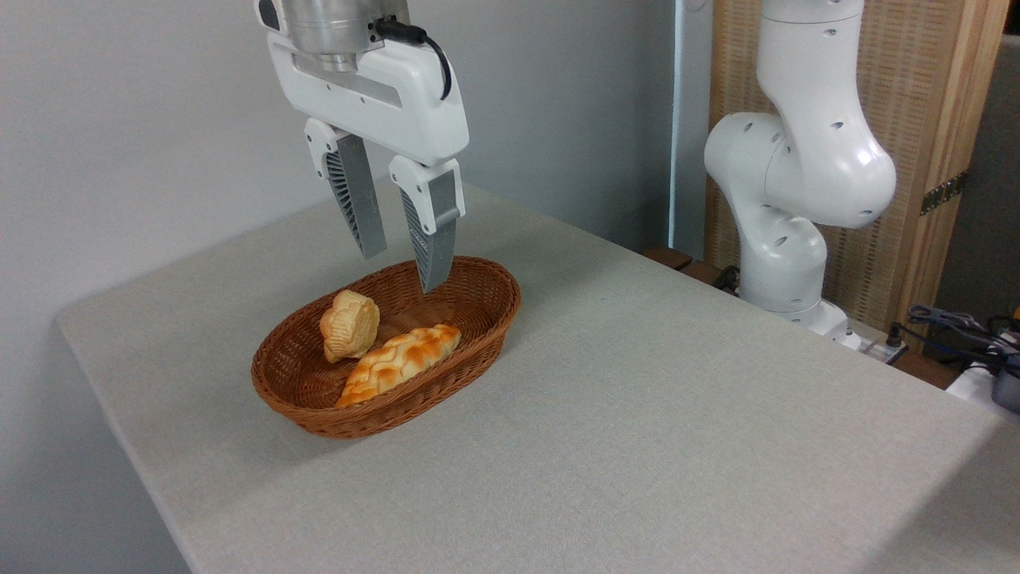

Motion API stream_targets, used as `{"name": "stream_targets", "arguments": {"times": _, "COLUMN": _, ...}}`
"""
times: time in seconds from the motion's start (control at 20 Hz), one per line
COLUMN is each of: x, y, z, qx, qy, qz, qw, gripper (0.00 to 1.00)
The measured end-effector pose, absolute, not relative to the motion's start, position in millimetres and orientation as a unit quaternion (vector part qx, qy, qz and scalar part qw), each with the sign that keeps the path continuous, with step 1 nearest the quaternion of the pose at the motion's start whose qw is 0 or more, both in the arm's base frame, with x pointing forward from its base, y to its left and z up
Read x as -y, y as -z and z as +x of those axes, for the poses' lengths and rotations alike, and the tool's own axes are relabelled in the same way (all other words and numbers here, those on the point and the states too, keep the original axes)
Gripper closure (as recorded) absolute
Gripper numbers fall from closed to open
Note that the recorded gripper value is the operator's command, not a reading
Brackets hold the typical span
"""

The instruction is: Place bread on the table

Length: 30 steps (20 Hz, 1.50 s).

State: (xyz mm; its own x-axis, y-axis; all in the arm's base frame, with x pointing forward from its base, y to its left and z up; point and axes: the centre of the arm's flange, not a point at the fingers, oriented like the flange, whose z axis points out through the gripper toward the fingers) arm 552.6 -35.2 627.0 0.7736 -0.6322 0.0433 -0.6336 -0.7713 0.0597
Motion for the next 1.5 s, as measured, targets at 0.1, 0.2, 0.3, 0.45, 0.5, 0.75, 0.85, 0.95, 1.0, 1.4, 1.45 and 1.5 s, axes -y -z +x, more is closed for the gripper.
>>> {"name": "stream_targets", "arguments": {"times": 0.1, "x": 35, "y": -627, "z": 553, "qx": 0.336, "qy": -0.010, "qz": 0.941, "qw": 0.035, "gripper": 0.00}}
{"name": "stream_targets", "arguments": {"times": 0.2, "x": 35, "y": -627, "z": 553, "qx": 0.336, "qy": -0.010, "qz": 0.941, "qw": 0.035, "gripper": 0.00}}
{"name": "stream_targets", "arguments": {"times": 0.3, "x": 36, "y": -627, "z": 553, "qx": 0.337, "qy": -0.010, "qz": 0.941, "qw": 0.035, "gripper": 0.00}}
{"name": "stream_targets", "arguments": {"times": 0.45, "x": 36, "y": -627, "z": 553, "qx": 0.337, "qy": -0.010, "qz": 0.941, "qw": 0.035, "gripper": 0.00}}
{"name": "stream_targets", "arguments": {"times": 0.5, "x": 36, "y": -627, "z": 553, "qx": 0.337, "qy": -0.010, "qz": 0.941, "qw": 0.035, "gripper": 0.00}}
{"name": "stream_targets", "arguments": {"times": 0.75, "x": 38, "y": -627, "z": 554, "qx": 0.339, "qy": -0.015, "qz": 0.940, "qw": 0.034, "gripper": 0.00}}
{"name": "stream_targets", "arguments": {"times": 0.85, "x": 41, "y": -621, "z": 556, "qx": 0.341, "qy": -0.018, "qz": 0.939, "qw": 0.034, "gripper": 0.00}}
{"name": "stream_targets", "arguments": {"times": 0.95, "x": 51, "y": -613, "z": 556, "qx": 0.349, "qy": -0.017, "qz": 0.936, "qw": 0.035, "gripper": 0.00}}
{"name": "stream_targets", "arguments": {"times": 1.0, "x": 57, "y": -610, "z": 556, "qx": 0.354, "qy": -0.018, "qz": 0.934, "qw": 0.035, "gripper": 0.00}}
{"name": "stream_targets", "arguments": {"times": 1.4, "x": 121, "y": -559, "z": 544, "qx": 0.403, "qy": -0.035, "qz": 0.914, "qw": 0.029, "gripper": 0.00}}
{"name": "stream_targets", "arguments": {"times": 1.45, "x": 131, "y": -550, "z": 541, "qx": 0.411, "qy": -0.033, "qz": 0.911, "qw": 0.029, "gripper": 0.00}}
{"name": "stream_targets", "arguments": {"times": 1.5, "x": 140, "y": -541, "z": 538, "qx": 0.418, "qy": -0.032, "qz": 0.907, "qw": 0.029, "gripper": 0.00}}
